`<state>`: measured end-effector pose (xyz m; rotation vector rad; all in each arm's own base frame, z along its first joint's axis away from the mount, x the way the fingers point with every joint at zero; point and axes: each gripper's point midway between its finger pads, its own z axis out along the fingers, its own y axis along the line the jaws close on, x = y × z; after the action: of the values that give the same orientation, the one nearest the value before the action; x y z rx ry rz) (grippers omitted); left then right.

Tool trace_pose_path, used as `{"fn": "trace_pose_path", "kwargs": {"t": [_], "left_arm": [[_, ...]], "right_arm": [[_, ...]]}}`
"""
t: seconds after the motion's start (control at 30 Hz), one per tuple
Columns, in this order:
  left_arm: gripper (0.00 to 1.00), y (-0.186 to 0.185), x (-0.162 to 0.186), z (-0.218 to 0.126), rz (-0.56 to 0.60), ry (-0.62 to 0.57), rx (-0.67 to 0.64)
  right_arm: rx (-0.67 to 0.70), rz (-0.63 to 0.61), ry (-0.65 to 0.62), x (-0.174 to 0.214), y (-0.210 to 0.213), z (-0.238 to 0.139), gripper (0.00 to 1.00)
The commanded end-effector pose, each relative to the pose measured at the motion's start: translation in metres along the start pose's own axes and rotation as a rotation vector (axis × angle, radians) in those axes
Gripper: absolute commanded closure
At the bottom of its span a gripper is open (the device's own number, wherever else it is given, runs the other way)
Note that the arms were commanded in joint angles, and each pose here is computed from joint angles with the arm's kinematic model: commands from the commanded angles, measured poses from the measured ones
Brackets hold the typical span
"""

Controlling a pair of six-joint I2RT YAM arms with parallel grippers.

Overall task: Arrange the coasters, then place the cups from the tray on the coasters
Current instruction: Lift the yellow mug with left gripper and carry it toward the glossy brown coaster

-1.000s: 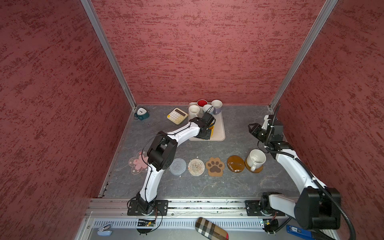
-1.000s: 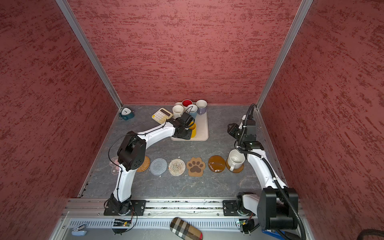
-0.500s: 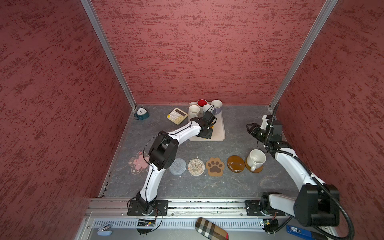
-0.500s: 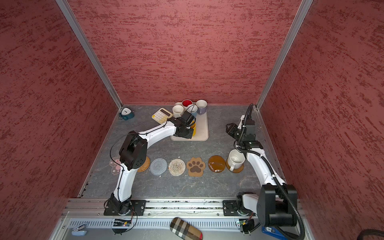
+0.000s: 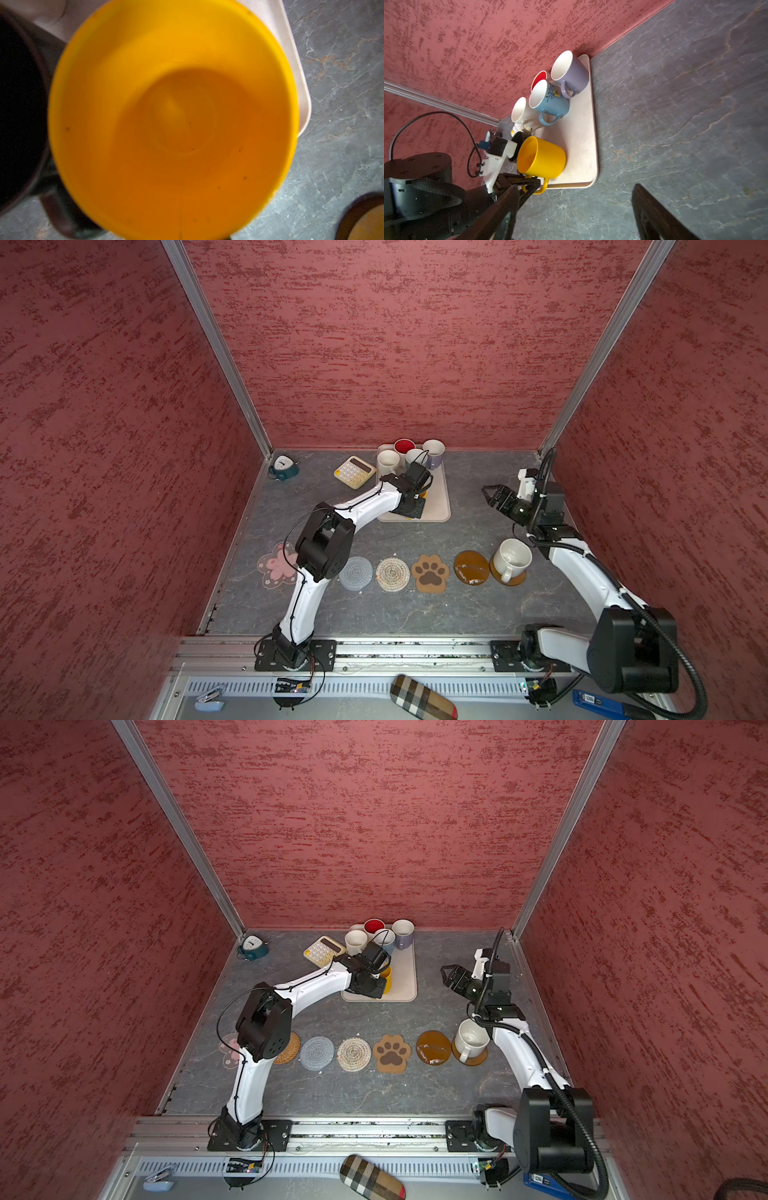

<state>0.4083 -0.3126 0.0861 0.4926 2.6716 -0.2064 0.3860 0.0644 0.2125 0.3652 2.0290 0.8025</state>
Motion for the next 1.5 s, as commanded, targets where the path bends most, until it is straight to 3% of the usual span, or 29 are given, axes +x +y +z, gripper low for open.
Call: {"fn": "trace_pose_path", "kwargs": {"t": [0.0, 0.1, 0.4, 0.87, 1.47], "left_arm": [[1.00, -0.020, -0.027, -0.057, 0.039, -0.135, 0.087], [1.00, -0.028, -0.024, -0.074, 0.066, -0.162, 0.115], [1.00, -0.042, -0.009, -0.113, 0.137, -0.204, 0.161], [1.00, -0.089, 0.032, -0.128, 0.256, -0.215, 0.240], [1.00, -0.147, 0.057, -0.127, 0.358, -0.222, 0.303]], "right_arm": [[-0.079, -0.049, -0.056, -0.013, 0.018, -0.011, 0.06], [-0.074, -0.055, -0.084, -0.019, 0.020, -0.018, 0.01], [-0.032, -0.018, -0.114, -0.025, 0.012, -0.027, 0.01], [0.056, 0.019, -0.160, -0.023, -0.015, -0.047, 0.01], [0.091, 0.022, -0.191, -0.024, -0.028, -0.056, 0.01]]}}
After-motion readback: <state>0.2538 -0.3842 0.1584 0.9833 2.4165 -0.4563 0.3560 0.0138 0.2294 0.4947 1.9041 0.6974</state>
